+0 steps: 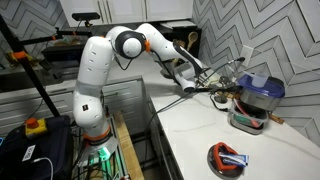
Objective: Pick up the wooden spoon and place it in the utensil holding bucket
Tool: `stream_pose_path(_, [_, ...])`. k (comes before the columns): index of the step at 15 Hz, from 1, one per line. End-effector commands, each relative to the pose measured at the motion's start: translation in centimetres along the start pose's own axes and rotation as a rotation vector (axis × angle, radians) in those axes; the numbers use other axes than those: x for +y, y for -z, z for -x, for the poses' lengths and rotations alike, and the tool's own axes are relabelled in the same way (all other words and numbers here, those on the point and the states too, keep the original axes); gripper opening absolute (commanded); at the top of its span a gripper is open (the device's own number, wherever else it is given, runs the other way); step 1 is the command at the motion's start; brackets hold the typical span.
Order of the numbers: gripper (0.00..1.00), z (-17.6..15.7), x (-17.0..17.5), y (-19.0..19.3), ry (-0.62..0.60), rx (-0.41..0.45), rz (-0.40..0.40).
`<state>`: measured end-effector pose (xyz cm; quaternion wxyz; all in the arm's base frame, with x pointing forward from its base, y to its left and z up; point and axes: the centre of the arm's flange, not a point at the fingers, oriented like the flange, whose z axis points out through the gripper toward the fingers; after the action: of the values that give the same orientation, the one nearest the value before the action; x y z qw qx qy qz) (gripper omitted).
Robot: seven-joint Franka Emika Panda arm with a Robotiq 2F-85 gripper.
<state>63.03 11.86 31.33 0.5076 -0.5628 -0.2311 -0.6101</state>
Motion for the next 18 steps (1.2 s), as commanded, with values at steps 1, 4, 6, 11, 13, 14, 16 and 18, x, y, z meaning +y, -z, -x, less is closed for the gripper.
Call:
stream_pose_path(1, [0.46, 0.6, -0.5, 1.0, -0.019, -0.026, -0.002])
stream_pose_path(4, [0.6, -0.7, -0.5, 0.9, -0.004, -0.011, -0.005])
stream_pose_path(6, [0.76, -1.9, -0.7, 0.6, 0.014, -0.001, -0.013])
stream_pose_path(11, [1.0, -6.3, -1.8, 0.1, 0.079, 0.056, -0.029])
stream_pose_path(13, [1.0, -10.7, -3.3, 0.4, 0.137, 0.094, -0.021])
stream_pose_path(14, [1.0, -13.3, -4.7, 0.9, 0.168, 0.086, -0.01])
stream_pose_path(16, [1.0, -17.4, -7.5, 1.2, 0.22, 0.155, -0.075])
stream_pose_path(18, [1.0, -21.4, -10.9, 1.2, 0.264, 0.244, -0.187])
